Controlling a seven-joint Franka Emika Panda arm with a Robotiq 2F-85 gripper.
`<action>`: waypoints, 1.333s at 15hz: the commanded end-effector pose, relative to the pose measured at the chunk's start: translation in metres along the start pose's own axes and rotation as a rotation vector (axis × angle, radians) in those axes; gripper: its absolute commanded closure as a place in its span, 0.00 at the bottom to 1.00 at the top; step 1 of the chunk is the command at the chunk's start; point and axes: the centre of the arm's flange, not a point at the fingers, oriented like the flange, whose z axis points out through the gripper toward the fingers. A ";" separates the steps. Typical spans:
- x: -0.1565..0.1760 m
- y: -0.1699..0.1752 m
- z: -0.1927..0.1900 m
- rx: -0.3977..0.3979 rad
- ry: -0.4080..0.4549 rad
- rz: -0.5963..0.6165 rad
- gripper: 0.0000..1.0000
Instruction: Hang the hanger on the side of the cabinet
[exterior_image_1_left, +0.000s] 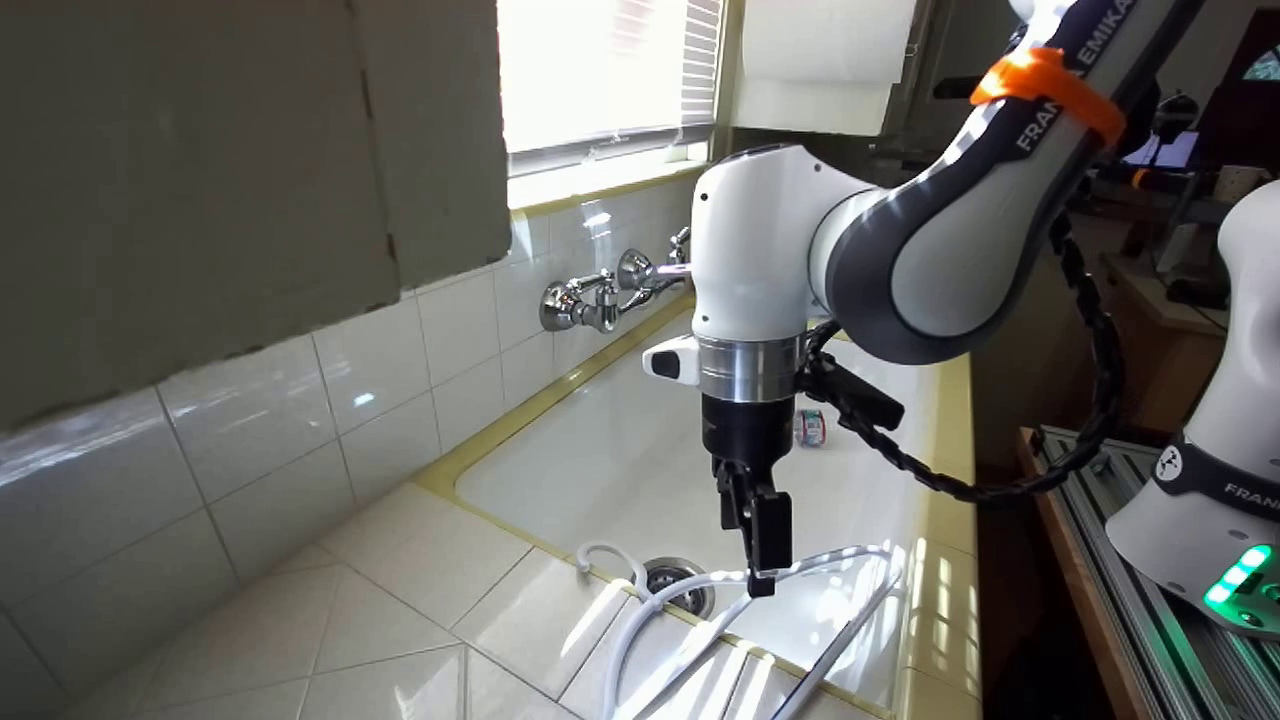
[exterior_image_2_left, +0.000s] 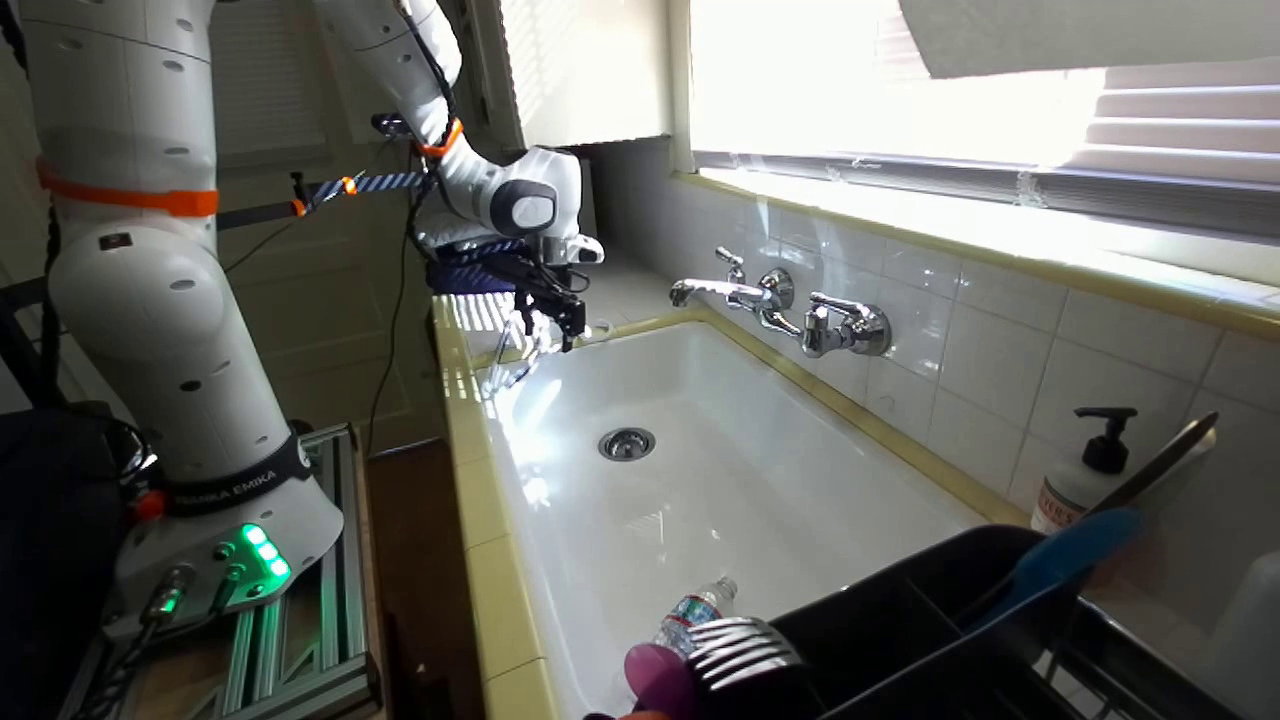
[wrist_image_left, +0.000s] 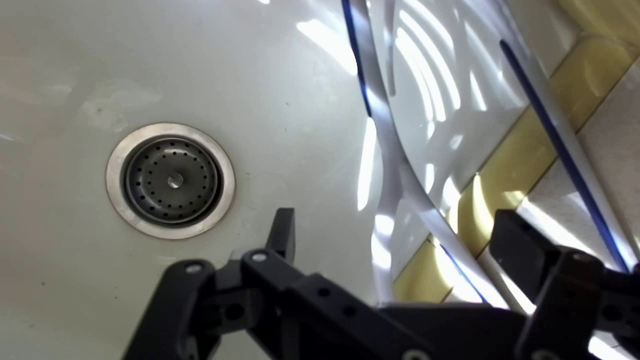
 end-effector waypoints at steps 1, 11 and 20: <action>0.010 -0.001 0.016 -0.014 0.018 0.027 0.00; 0.017 0.007 0.028 -0.027 0.089 0.110 0.00; 0.014 0.015 0.028 -0.044 0.089 0.145 0.00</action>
